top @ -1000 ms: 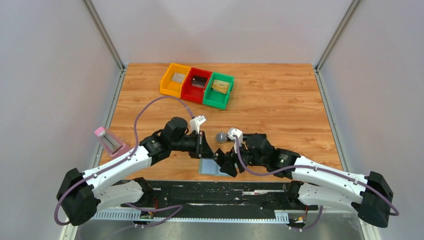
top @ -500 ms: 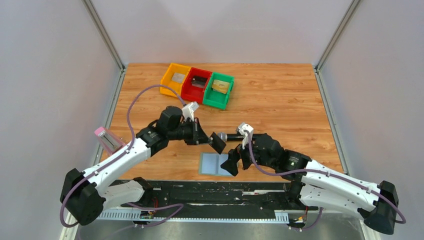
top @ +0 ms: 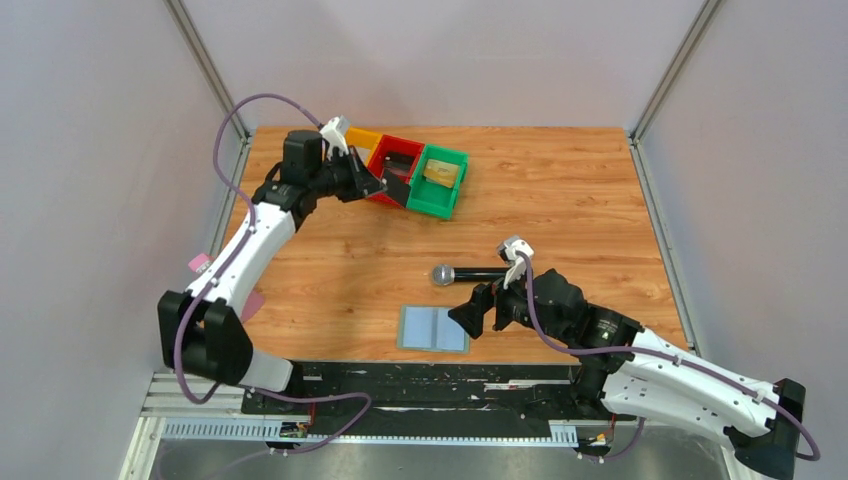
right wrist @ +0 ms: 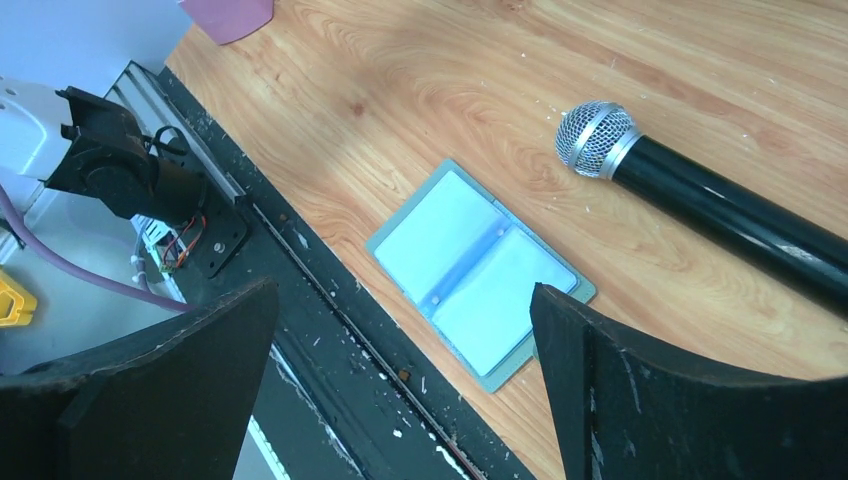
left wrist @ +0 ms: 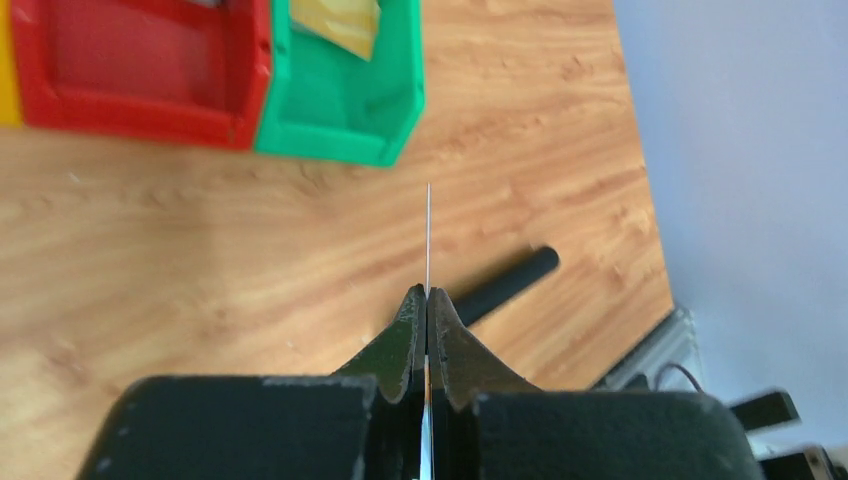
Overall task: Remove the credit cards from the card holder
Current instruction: Place the credit card in the storage box, then reset both arms
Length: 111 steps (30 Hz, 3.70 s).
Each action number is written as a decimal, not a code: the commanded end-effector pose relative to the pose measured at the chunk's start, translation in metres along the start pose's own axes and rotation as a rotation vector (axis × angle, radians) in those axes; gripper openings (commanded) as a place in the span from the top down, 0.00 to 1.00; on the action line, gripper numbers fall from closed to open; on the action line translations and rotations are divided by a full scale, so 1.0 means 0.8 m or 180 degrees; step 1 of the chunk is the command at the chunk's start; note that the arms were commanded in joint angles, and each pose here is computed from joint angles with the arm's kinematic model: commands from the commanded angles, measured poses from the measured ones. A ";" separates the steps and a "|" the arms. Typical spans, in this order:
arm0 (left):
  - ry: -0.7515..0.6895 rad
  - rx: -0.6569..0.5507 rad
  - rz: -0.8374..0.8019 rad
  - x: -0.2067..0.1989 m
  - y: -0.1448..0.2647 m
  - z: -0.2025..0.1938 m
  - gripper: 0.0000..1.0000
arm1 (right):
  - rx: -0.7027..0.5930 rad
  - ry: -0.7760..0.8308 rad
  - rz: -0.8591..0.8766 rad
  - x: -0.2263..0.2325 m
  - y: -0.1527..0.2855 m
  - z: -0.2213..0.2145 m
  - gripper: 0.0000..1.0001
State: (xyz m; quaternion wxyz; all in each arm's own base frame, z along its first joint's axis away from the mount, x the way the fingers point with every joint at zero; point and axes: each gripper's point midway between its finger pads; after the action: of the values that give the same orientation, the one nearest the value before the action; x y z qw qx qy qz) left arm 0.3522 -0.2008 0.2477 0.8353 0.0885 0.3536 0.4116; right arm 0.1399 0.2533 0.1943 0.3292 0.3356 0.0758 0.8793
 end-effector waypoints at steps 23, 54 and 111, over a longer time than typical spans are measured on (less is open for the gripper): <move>-0.0301 -0.0240 0.0096 0.170 -0.195 0.134 1.00 | 0.0268 0.0321 -0.0364 -0.004 -0.064 0.014 0.00; -0.0324 -0.0196 0.0051 0.224 -0.269 0.113 0.84 | 0.0304 0.0298 -0.0388 0.003 -0.087 0.031 0.00; -0.0139 0.0302 0.0071 0.099 -0.086 0.064 0.61 | 0.0012 -0.0777 -0.1684 -0.083 -0.031 0.012 0.00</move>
State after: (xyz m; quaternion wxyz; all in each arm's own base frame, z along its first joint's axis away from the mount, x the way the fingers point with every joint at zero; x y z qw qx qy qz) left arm 0.5124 -0.1776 0.1796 0.8199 0.1427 0.3624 0.4197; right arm 0.1981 0.2472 0.1550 0.5214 0.3925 0.1398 0.7446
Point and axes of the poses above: each gripper's point midway between its finger pads, its own y axis back along the fingers, its own x axis along the line the jaws close on, z = x × y, and after that the axes turned 9 degrees about -y, right-handed
